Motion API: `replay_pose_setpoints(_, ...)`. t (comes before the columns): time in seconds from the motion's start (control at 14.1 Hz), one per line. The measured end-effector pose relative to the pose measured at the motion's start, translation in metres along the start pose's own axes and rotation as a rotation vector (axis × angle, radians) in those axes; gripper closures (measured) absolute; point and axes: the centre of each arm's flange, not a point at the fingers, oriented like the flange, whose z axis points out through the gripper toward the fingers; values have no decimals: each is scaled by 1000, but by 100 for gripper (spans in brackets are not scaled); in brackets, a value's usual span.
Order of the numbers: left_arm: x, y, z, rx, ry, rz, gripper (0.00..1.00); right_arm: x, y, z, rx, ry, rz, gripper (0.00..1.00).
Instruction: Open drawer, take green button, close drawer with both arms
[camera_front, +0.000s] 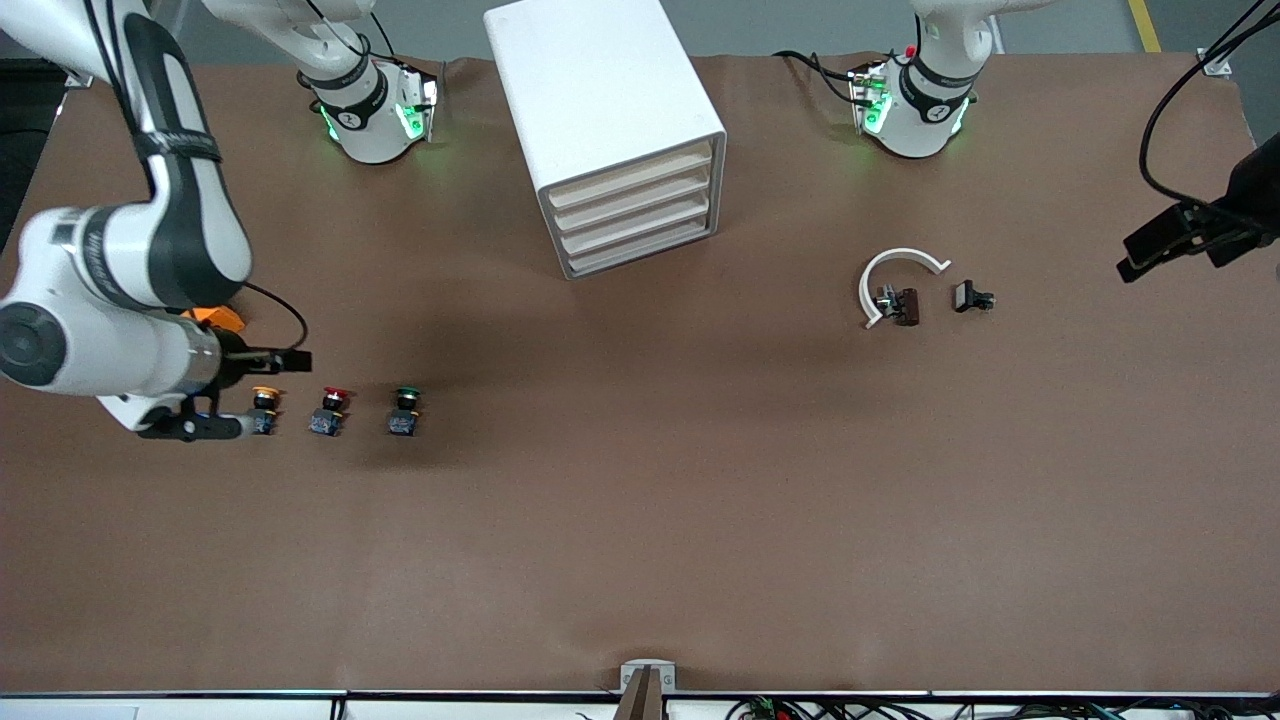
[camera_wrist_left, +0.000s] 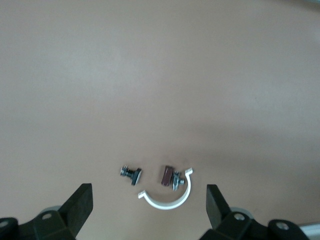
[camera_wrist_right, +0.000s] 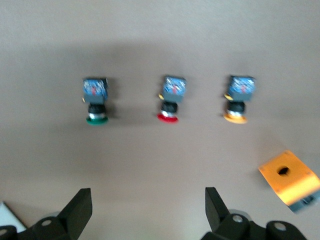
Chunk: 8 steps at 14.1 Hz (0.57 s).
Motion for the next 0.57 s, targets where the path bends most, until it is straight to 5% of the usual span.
replay_pose_setpoints(0.57, -48, 1, -2, 17, -21, 9, 0, -81, 25, -89, -3, 13, 33, 0)
